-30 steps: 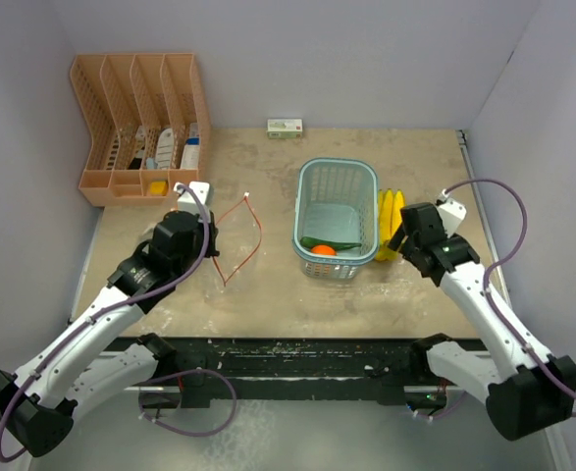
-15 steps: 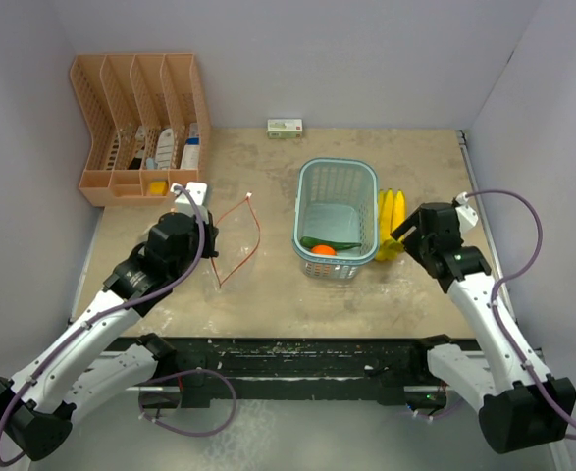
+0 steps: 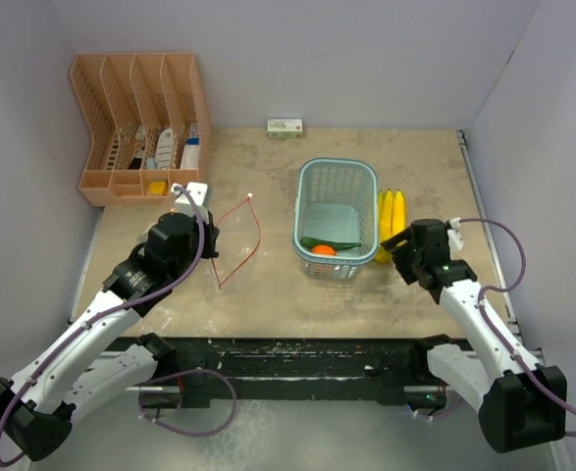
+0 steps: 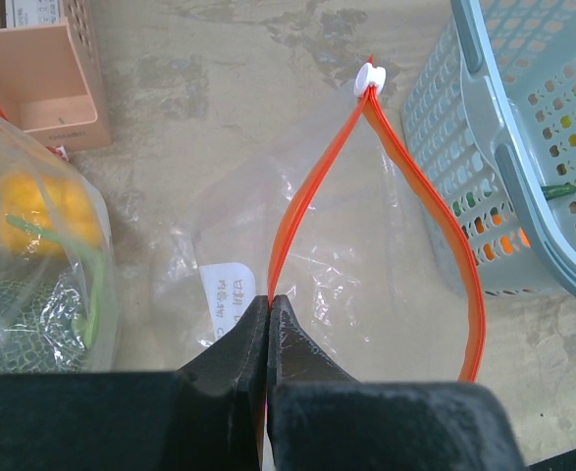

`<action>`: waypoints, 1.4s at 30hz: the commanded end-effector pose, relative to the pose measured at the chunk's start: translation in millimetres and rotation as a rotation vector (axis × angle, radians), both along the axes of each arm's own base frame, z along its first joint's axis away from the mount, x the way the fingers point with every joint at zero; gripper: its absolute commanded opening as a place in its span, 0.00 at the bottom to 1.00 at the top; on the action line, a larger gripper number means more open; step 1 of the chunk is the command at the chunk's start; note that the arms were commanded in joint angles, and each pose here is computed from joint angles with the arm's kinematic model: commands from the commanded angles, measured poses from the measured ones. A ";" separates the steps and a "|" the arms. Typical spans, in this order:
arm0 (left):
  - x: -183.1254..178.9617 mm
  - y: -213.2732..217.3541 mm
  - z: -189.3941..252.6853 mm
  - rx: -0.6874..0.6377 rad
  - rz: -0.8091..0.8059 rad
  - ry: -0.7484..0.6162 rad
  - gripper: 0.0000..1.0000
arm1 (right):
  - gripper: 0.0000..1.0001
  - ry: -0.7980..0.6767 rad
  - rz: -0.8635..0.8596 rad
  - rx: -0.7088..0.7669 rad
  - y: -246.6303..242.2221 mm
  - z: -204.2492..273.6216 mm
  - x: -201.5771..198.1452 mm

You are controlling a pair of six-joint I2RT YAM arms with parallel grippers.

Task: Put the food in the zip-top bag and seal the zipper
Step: Pick up the fake fruit from the center of the board.

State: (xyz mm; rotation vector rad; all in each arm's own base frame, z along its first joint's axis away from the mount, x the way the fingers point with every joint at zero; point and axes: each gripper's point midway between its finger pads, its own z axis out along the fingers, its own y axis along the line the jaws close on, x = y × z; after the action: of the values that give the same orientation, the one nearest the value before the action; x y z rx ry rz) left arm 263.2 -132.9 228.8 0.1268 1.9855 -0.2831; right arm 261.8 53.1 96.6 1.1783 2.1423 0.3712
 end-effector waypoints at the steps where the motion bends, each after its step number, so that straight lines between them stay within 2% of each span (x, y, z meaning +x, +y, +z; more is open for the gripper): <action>1: 4.6 -4.3 18.8 -0.045 -0.006 -0.055 0.00 | 0.72 -0.129 -0.079 0.039 -3.2 30.8 24.1; 9: 3.4 -4.5 19.1 -0.047 -0.012 -0.056 0.00 | 0.71 -0.111 -0.109 0.017 -7.8 12.7 31.9; 12: 2.9 -4.0 19.0 -0.047 -0.011 -0.055 0.00 | 0.67 -0.110 -0.111 0.017 -7.7 4.4 35.1; 17: 2.7 -3.9 19.2 -0.046 -0.012 -0.056 0.00 | 0.53 -0.095 -0.096 0.012 -6.4 -5.0 38.4; 20: 3.0 -3.9 19.3 -0.047 -0.010 -0.056 0.00 | 0.37 -0.084 -0.097 0.005 -8.6 -10.0 33.7; 25: 3.0 -3.9 18.8 -0.044 -0.011 -0.055 0.00 | 0.01 -0.109 -0.131 -0.050 -22.7 3.2 25.6; 30: 3.2 -3.6 19.3 -0.043 -0.010 -0.057 0.00 | 0.00 -0.215 -0.183 -0.206 -53.5 60.6 20.8; 37: 3.9 -3.8 19.2 -0.040 -0.010 -0.056 0.00 | 0.00 -0.356 -0.272 -0.474 -102.9 156.7 -6.5; 42: 4.1 -3.2 17.5 -0.028 -0.010 -0.048 0.00 | 0.00 -0.558 -0.075 -0.527 -81.6 213.1 2.6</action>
State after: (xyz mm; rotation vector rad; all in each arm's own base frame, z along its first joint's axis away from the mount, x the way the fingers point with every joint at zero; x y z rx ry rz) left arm 262.2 -134.3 229.2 0.1329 1.9852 -0.2928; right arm 261.2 -29.2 258.4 0.9477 1.6402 0.0889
